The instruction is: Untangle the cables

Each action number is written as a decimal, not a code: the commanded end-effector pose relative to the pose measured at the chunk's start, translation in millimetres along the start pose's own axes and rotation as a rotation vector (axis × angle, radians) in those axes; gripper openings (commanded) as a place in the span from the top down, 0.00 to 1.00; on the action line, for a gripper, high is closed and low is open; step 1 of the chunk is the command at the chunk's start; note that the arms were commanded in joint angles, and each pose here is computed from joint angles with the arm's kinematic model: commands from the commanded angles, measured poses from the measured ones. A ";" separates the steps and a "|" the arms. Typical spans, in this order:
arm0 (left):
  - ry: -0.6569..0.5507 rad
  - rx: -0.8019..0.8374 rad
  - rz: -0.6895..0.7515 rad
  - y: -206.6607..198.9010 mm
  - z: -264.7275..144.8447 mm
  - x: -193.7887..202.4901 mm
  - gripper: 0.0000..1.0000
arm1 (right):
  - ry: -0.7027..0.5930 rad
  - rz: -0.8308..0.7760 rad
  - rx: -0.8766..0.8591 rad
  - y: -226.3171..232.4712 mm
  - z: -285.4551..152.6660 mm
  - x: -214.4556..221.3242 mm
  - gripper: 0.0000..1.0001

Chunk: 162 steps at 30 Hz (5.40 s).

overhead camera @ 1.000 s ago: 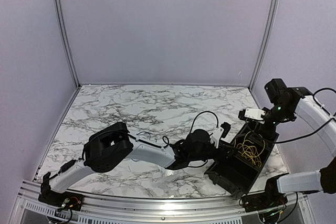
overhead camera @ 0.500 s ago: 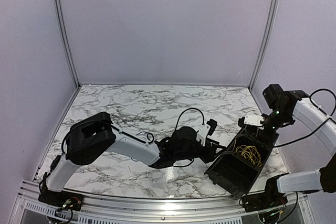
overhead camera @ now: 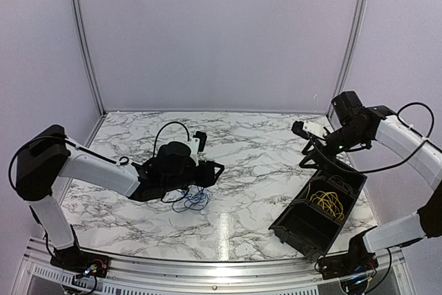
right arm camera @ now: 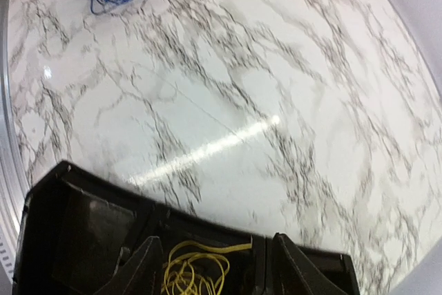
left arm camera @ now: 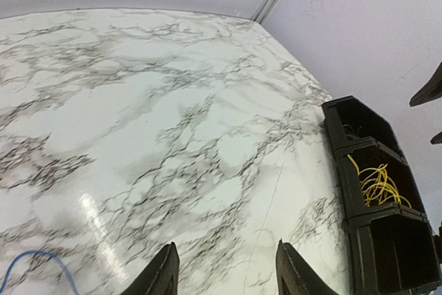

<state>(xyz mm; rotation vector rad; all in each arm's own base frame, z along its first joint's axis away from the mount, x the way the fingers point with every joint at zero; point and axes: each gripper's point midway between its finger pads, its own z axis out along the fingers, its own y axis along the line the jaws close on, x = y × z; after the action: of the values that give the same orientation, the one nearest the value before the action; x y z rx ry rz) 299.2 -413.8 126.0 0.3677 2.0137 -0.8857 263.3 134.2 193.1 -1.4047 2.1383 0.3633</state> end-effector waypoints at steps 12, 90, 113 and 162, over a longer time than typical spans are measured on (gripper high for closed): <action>0.219 -0.355 -0.087 93.5 -70.4 66.8 0.52 | -0.205 -0.118 -0.268 61.7 174.0 -155.0 0.49; 0.242 -0.396 -0.023 125.8 -59.9 107.4 0.61 | -0.797 -0.192 0.309 -41.4 -171.5 -303.8 1.00; 0.035 -0.201 0.416 29.9 -81.0 5.3 0.28 | -0.664 -0.089 0.096 -29.2 -61.1 -249.3 1.00; -0.275 0.039 0.285 -55.6 -116.6 -152.2 1.00 | -0.456 -0.110 0.201 -30.6 -23.2 -184.8 1.00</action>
<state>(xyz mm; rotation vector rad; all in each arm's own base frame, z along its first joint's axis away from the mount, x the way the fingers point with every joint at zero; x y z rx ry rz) 291.8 -333.5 313.0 0.4907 1.6718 -0.6474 346.6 270.8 319.0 -1.1623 1.6549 0.4842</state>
